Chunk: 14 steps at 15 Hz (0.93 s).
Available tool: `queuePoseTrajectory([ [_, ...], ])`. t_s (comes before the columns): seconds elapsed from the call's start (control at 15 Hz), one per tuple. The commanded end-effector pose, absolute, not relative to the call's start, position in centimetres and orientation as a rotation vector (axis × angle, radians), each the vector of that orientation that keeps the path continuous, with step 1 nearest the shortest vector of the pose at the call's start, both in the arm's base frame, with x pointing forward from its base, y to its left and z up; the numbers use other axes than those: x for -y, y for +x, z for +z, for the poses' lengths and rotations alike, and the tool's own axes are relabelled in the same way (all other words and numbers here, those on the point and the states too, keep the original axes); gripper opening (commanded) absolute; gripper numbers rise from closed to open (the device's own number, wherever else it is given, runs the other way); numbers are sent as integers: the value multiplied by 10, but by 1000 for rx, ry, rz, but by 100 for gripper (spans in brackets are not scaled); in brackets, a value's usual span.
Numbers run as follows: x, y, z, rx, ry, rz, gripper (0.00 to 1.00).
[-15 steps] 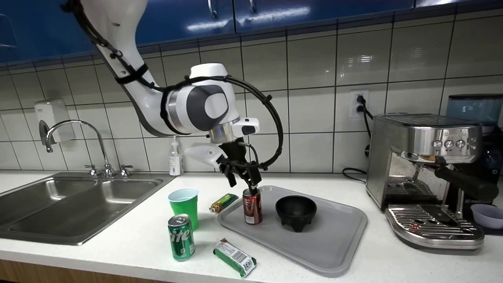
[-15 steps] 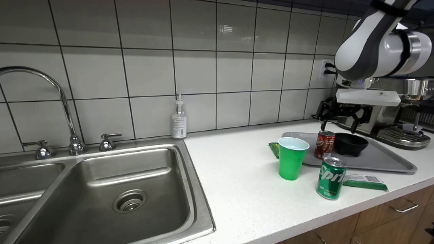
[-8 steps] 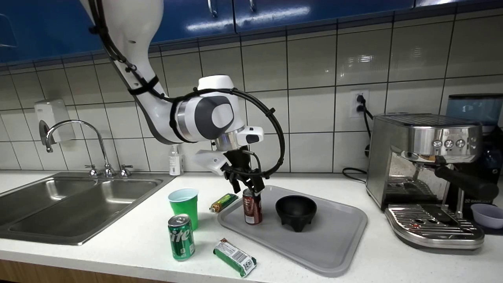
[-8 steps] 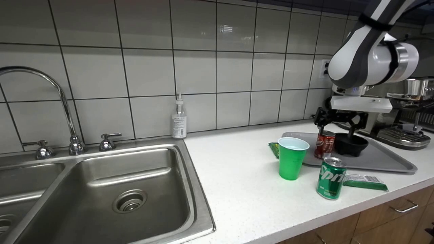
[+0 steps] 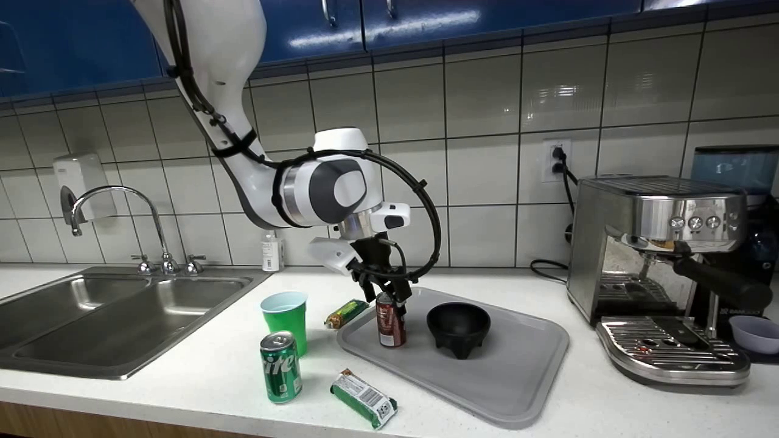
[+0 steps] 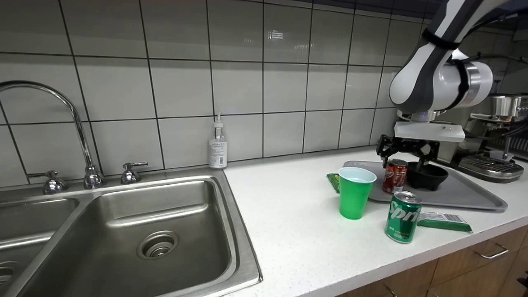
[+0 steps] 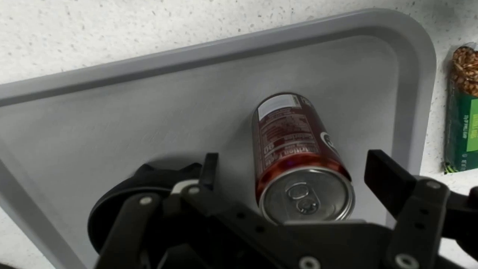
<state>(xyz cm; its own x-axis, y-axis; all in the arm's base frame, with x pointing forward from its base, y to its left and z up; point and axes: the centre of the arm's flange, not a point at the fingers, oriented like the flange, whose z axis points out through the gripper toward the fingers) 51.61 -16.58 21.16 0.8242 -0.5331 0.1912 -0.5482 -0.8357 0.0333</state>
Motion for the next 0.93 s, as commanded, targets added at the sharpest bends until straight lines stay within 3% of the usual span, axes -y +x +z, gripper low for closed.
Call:
queuePoseTrajectory([
  [0.0,167,527,209,925,2891,312,100],
  [0.53,169,532,205,991,2870,355,100],
  [0.6,168,532,204,994,2871,356,75],
  [0.67,168,532,204,997,2869,358,72],
  [0.87,166,531,204,998,2866,367,49],
])
